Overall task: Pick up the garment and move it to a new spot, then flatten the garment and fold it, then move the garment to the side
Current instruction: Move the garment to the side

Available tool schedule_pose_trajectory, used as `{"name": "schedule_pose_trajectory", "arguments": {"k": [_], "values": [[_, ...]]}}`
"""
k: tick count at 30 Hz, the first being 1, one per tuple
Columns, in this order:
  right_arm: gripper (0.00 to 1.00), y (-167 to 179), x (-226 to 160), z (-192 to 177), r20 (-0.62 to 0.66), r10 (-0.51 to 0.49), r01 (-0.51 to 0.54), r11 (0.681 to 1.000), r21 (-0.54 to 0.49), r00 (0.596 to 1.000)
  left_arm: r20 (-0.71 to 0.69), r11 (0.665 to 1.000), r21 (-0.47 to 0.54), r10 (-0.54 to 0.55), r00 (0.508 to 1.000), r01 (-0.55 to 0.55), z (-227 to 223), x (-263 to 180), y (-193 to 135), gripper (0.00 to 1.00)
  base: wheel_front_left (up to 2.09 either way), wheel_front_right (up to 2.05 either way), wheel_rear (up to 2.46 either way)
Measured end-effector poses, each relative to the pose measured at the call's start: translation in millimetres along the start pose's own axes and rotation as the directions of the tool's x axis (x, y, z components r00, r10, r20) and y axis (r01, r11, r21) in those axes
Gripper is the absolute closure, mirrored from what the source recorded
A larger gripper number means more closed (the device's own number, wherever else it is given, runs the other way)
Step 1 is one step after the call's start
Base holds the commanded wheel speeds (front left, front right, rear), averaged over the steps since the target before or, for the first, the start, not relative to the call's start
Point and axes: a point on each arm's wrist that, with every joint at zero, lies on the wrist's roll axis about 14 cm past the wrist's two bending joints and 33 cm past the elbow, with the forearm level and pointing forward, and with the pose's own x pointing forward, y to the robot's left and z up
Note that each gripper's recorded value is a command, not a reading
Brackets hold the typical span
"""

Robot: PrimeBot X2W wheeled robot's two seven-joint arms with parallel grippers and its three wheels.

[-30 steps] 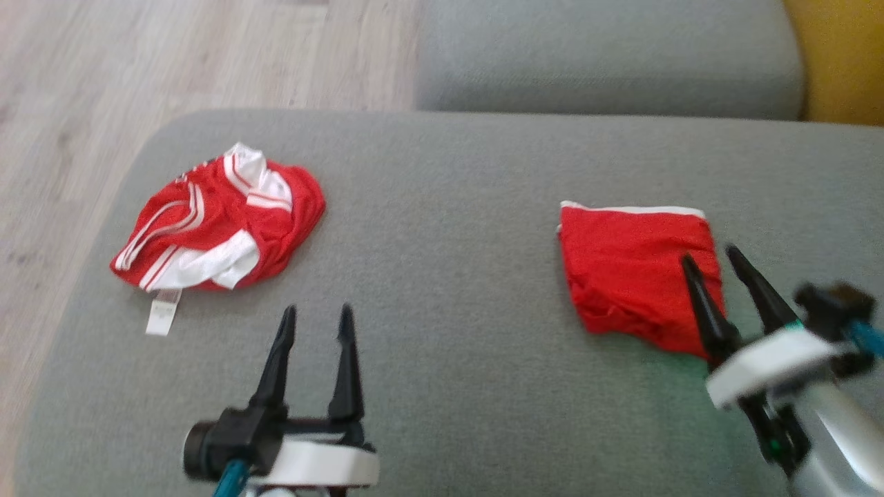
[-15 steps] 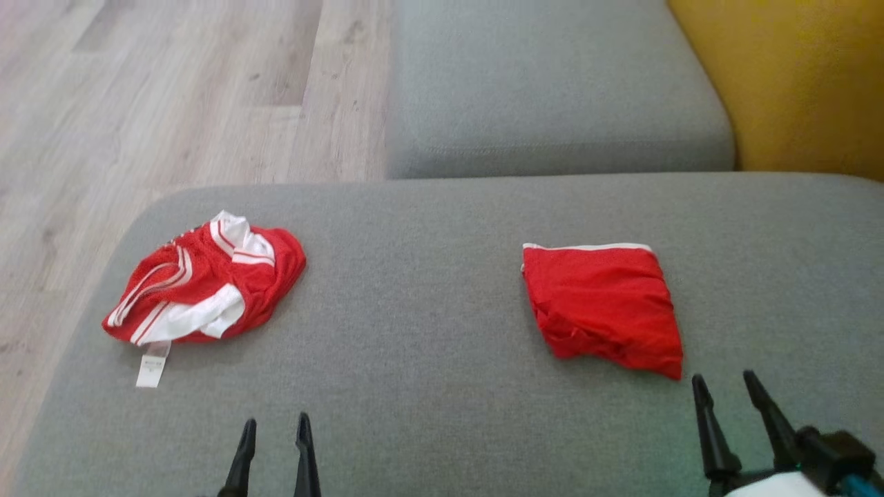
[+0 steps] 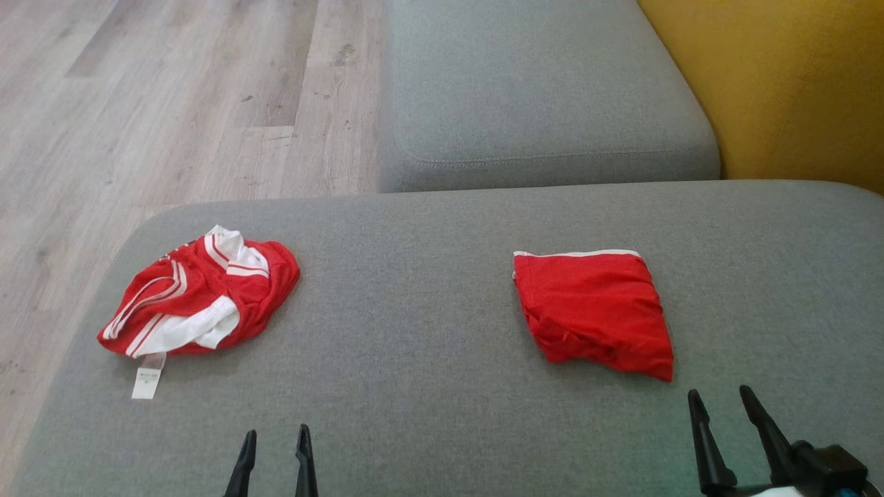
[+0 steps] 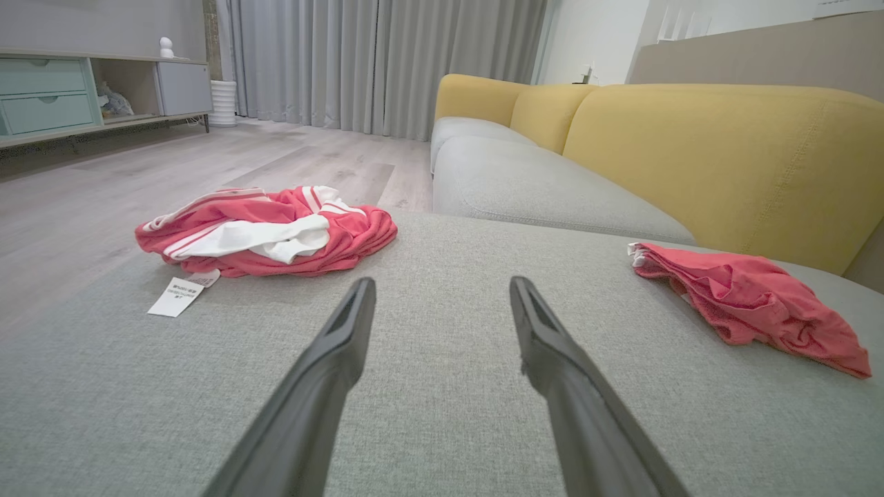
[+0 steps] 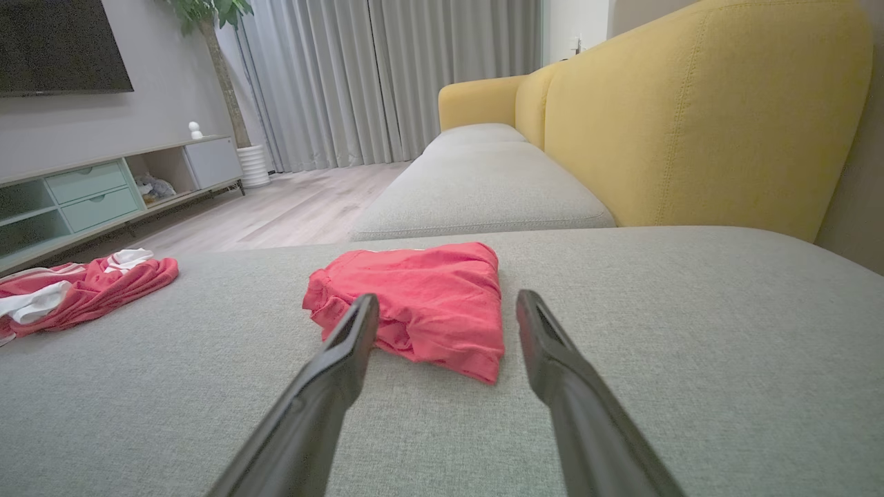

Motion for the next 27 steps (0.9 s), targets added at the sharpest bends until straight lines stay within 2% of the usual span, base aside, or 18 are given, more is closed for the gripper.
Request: {"name": "schedule_pose_trajectory", "arguments": {"k": [23,27], "values": [[0.00,-5,-6,-16,-0.049,-0.032,0.033,0.999,0.021,0.998,-0.017,0.999,0.044,-0.013,1.000,0.013,-3,6,-4,0.00,0.00,0.00,0.00],[0.00,-5,-7,-27,-0.082,-0.045,0.050,0.997,0.057,0.996,-0.033,0.998,0.065,-0.023,0.999,0.025,-7,9,-6,0.00,0.00,0.00,0.00]]}}
